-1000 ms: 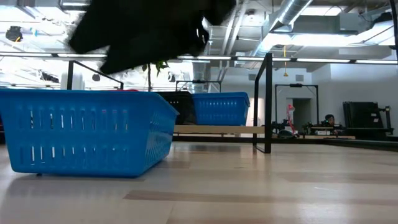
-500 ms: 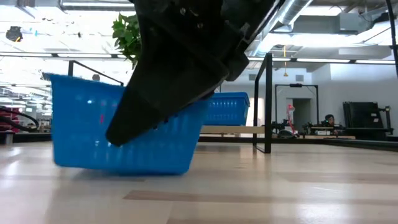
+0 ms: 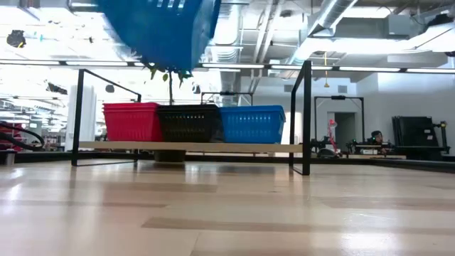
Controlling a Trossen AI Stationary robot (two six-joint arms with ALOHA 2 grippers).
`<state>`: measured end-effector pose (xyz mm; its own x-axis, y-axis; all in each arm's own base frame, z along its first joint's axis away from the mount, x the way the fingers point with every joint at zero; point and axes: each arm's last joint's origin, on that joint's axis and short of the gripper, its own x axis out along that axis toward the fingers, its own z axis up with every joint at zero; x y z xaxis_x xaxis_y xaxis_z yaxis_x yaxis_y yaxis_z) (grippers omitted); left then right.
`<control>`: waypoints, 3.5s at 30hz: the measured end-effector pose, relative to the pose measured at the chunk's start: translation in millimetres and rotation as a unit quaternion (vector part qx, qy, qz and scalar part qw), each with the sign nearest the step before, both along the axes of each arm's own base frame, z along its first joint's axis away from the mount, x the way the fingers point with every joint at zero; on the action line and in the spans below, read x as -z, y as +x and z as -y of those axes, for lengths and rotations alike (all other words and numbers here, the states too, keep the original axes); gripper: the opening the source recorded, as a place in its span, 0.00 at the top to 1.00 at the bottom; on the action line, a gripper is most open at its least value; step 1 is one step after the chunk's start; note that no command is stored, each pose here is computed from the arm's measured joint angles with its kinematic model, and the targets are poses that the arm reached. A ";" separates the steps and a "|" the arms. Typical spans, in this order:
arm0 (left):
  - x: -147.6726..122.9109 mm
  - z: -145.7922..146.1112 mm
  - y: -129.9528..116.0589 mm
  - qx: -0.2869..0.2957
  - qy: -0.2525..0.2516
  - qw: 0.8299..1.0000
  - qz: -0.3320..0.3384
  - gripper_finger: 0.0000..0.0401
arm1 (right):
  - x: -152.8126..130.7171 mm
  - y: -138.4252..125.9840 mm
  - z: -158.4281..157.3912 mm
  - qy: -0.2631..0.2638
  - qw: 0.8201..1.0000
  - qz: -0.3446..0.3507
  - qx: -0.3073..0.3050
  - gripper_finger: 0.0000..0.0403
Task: Stack baskets on shelf by color
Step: Stack the blue basket on top of the stacked blue basket on the shelf, then return to Home Position
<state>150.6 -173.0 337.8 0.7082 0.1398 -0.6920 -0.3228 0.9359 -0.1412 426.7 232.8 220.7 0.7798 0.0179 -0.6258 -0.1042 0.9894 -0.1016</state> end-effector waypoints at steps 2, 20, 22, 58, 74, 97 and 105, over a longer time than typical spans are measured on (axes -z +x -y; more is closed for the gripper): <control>0.2 -0.2 -0.3 0.001 0.001 1.000 -0.002 0.34 | -32.6 -7.8 8.0 -0.034 0.999 0.026 0.011 0.98; 1.8 -3.9 -2.7 -0.009 0.016 1.000 -0.013 0.34 | -80.4 -34.6 176.2 -0.093 0.951 -0.088 0.282 0.95; 1.9 -4.0 -2.8 -0.010 0.017 1.000 -0.013 0.34 | -77.8 -34.9 184.3 -0.085 0.949 -0.107 0.283 0.95; 1.7 -4.1 -2.9 -0.014 0.015 1.000 -0.011 0.34 | -16.4 -40.3 211.7 -0.048 0.960 -0.171 0.217 0.83; 1.1 -4.8 -2.3 0.005 0.048 0.999 -0.005 0.34 | -66.1 -63.9 212.3 -0.016 0.972 -0.115 0.202 0.62; -33.8 -60.3 -45.9 -0.001 0.116 0.983 0.143 0.34 | -169.7 -230.3 174.7 0.101 0.982 0.128 0.094 0.59; 10.1 -105.1 -81.0 0.008 -0.011 0.976 0.216 0.34 | -110.7 -275.5 189.6 0.173 0.947 0.256 0.089 0.60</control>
<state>69.6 -68.0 327.7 0.9370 0.1144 -0.3300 -0.2132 0.9358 -0.2808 151.2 43.3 331.4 0.9893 -0.0069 -0.1459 0.0420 0.9701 0.2389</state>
